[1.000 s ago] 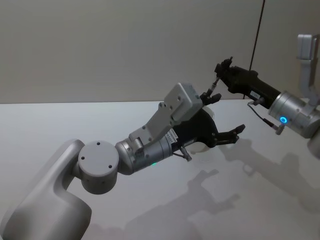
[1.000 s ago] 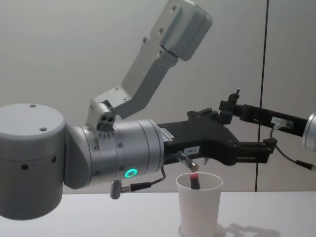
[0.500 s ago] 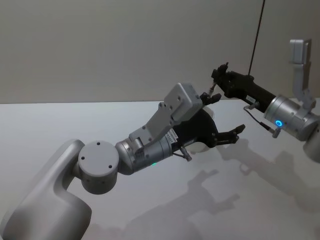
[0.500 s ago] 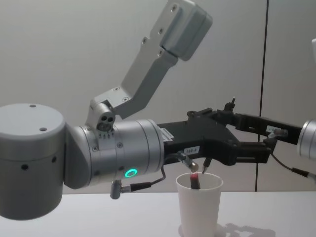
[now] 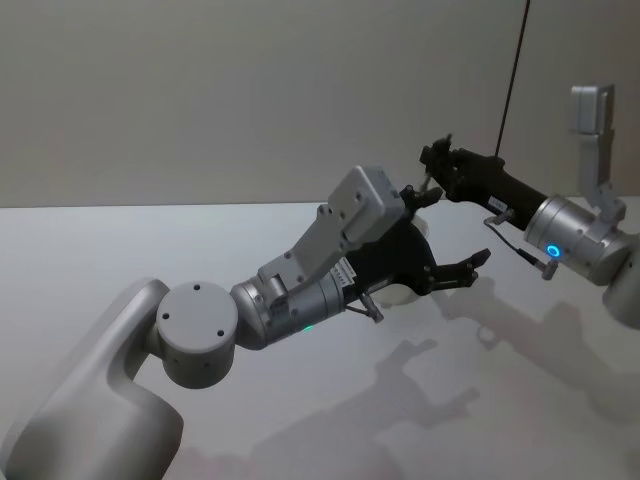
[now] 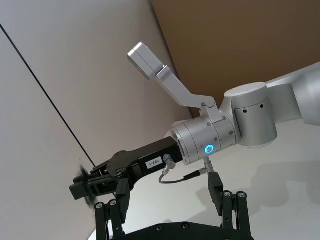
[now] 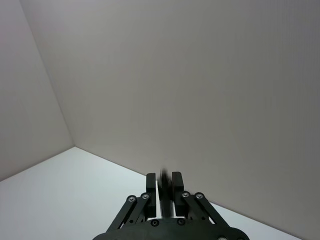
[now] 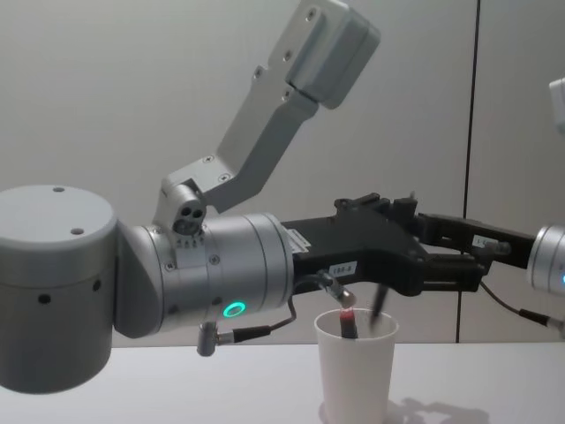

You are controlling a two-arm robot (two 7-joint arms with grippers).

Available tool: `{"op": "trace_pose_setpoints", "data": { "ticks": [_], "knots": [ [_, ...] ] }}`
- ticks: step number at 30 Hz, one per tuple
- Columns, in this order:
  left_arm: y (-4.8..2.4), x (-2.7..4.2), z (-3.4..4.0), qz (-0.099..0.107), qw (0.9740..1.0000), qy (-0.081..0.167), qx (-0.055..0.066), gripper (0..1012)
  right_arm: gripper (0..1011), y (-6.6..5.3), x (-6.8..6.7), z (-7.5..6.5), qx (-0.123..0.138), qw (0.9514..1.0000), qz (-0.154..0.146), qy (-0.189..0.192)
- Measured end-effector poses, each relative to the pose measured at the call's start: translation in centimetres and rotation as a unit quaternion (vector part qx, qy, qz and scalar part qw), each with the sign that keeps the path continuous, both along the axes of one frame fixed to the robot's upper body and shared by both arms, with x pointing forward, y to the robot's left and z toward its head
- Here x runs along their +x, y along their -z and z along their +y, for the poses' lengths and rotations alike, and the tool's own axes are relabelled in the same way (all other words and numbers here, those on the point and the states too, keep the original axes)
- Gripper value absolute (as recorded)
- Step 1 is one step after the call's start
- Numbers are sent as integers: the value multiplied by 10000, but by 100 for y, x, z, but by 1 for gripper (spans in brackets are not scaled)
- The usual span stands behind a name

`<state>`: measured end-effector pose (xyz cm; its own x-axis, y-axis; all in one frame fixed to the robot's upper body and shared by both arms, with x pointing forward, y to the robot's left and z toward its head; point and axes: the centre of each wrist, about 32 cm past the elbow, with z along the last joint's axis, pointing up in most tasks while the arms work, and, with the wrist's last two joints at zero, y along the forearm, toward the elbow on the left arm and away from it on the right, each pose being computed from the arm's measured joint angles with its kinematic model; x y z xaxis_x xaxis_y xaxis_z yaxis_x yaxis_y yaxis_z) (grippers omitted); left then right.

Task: Place the pen into the pen holder.

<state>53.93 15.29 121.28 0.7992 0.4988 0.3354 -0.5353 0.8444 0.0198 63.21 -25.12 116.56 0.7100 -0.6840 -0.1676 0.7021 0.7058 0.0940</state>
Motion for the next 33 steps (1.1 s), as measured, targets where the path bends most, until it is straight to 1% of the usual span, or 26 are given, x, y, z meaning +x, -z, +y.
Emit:
{"op": "trace_pose_setpoints", "data": {
  "ticks": [1,3,6,7,9,10,12,13,15,16,17,18,19,21,22,23,24,26,27,29,33],
  "knots": [
    [0,0,0,0,10000,0,0,1003,154,3,1,2,-4,10000,3,-1],
    [0,0,0,0,10000,0,0,1003,249,6,2,5,-8,10000,4,-2],
    [0,0,0,0,10000,0,0,1003,305,14,4,11,-16,10000,12,-7],
    [0,0,0,0,10000,0,0,1003,360,15,5,13,-16,10000,11,-9],
    [0,0,0,0,10000,0,0,1003,402,21,5,19,-19,10000,17,-16],
    [0,0,0,0,10000,0,0,1003,463,24,4,24,-21,10000,20,-19],
    [0,0,0,0,10000,0,0,1003,501,25,5,26,-21,10000,19,-21],
    [0,0,0,0,10000,0,0,1003,559,28,5,29,-23,10000,22,-24],
    [0,0,0,0,10000,0,0,1003,601,29,5,32,-22,10000,23,-27],
    [0,0,0,0,10000,0,0,1003,661,30,5,34,-22,10000,22,-28],
    [0,0,0,0,10000,0,0,1003,661,30,5,34,-21,10000,21,-28],
    [0,0,0,0,10000,0,0,1003,719,31,4,35,-21,10000,21,-27],
    [0,0,0,0,10000,0,0,1003,719,32,4,36,-20,10000,21,-26],
    [0,0,0,0,10000,0,0,1003,779,32,4,37,-17,10000,20,-23],
    [0,0,0,0,10000,0,0,1003,834,33,4,38,-17,10000,20,-21],
    [0,0,0,0,10000,0,0,1003,834,33,4,38,-17,10000,20,-18],
    [0,0,0,0,10000,0,0,1003,885,34,4,37,-17,10000,20,-14],
    [0,0,0,0,10000,0,0,1003,923,35,4,37,-17,10000,20,-11],
    [0,0,0,0,10000,0,0,1003,969,35,4,37,-17,10000,19,-8],
    [0,0,0,0,10000,0,0,1003,998,35,4,36,-18,10000,19,-3],
    [0,0,0,0,10000,0,0,1003,1001,34,5,35,-18,10000,18,2]
  ]
}}
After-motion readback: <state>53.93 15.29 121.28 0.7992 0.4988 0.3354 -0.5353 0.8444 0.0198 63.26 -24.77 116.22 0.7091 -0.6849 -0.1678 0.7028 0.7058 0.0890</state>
